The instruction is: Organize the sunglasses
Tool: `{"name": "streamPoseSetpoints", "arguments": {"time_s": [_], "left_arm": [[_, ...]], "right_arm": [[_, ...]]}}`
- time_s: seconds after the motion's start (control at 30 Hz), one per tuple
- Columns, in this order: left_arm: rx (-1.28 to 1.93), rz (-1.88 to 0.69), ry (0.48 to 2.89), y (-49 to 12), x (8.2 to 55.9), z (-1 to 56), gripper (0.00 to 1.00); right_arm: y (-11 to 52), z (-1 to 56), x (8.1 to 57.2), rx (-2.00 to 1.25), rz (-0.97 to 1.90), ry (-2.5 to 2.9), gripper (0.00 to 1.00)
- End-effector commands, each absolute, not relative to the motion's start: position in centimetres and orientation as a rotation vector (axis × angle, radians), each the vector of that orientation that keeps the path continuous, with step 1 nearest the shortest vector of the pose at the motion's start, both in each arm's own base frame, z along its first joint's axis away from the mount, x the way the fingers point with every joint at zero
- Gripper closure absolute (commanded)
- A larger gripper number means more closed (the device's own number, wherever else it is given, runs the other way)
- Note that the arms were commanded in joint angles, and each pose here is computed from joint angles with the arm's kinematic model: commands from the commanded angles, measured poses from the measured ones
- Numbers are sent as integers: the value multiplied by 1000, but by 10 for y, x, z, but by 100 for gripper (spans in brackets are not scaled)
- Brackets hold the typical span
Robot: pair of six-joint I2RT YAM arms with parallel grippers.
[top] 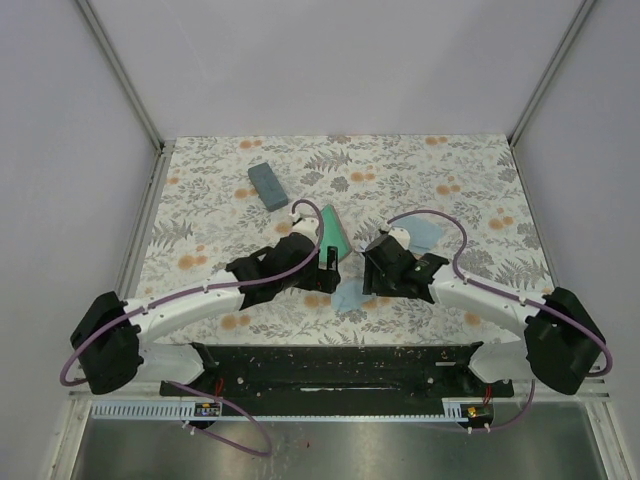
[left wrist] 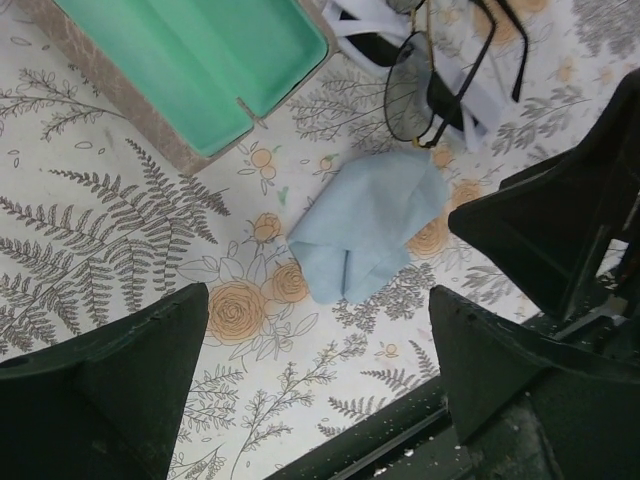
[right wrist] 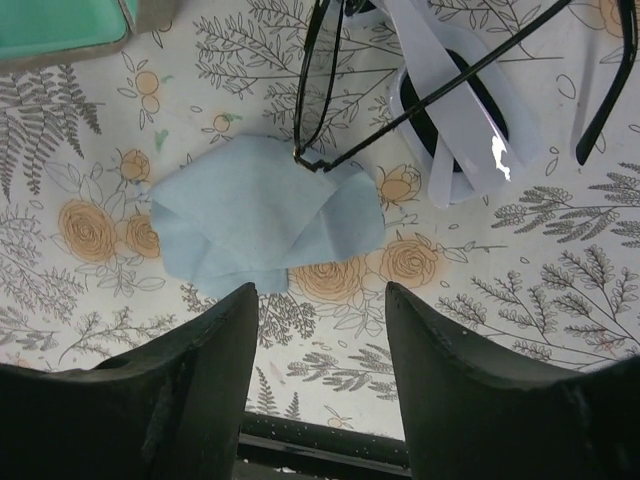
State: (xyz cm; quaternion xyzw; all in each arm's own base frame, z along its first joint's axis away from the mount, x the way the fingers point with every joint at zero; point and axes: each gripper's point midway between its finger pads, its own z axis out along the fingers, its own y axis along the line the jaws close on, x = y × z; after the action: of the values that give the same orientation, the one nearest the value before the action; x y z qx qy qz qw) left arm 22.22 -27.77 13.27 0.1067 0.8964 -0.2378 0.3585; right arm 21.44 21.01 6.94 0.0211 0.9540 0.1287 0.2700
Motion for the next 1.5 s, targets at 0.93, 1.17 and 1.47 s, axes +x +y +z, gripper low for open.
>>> {"name": "streamPoseSetpoints", "arguments": {"time_s": [0.93, 1.17, 1.47], "left_arm": [[415, -418, 2438, -330, 216, 51, 54], [374, -265, 2533, -319, 218, 24, 62], [300, -296, 2529, -310, 213, 26, 64]], "right_arm": [[191, 117, 315, 186, 534, 2379, 34], [186, 118, 274, 175, 642, 2385, 34], [198, 74, 239, 206, 788, 2519, 45]]}}
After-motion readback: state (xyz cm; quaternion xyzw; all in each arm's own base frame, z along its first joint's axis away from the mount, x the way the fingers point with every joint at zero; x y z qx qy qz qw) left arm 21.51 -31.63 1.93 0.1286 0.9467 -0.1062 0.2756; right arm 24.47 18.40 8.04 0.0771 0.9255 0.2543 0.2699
